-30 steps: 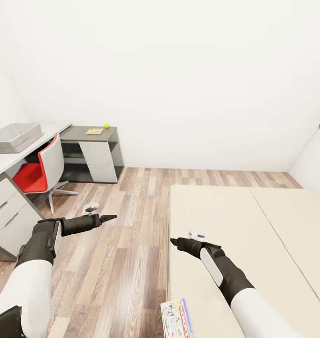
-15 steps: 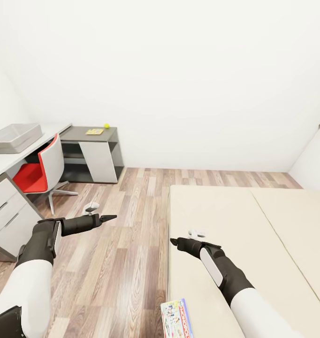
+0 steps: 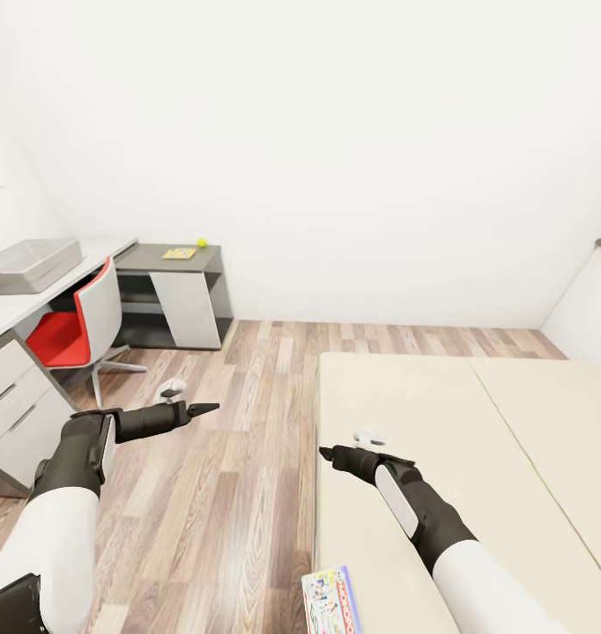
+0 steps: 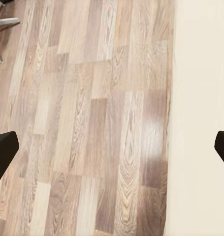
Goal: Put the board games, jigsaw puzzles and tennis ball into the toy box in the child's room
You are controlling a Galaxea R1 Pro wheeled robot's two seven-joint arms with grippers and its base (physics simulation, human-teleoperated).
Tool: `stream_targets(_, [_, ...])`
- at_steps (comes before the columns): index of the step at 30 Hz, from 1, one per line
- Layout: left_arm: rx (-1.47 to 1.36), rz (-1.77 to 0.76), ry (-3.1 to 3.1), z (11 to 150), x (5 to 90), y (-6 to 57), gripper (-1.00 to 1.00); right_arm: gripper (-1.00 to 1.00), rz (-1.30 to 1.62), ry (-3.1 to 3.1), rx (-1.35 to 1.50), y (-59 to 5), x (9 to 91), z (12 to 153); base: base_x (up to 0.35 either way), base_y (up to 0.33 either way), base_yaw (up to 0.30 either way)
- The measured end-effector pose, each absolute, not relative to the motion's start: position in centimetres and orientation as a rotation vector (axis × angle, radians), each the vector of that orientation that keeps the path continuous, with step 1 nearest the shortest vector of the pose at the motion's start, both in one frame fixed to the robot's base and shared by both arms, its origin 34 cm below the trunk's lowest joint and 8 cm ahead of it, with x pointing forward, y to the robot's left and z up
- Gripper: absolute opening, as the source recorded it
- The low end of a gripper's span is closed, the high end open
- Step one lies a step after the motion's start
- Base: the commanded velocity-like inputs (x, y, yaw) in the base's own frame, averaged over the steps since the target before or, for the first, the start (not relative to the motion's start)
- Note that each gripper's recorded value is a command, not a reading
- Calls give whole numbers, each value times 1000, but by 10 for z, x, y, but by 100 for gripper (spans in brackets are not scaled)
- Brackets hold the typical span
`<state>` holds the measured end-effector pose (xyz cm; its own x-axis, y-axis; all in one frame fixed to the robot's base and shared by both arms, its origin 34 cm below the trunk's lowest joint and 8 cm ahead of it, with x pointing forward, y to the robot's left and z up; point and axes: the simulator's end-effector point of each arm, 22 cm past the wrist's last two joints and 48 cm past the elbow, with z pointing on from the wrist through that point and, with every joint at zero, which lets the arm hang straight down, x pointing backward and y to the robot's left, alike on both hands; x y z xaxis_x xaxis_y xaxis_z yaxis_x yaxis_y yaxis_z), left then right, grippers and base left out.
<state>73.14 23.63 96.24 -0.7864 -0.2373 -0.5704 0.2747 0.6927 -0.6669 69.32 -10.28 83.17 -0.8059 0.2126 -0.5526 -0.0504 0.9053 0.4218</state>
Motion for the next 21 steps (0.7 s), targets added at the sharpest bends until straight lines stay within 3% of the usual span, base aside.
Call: stream_targets(21, [47,-1013,2222,984,733,237,100,100,562,2413,103,-102,699,852,0,0,0])
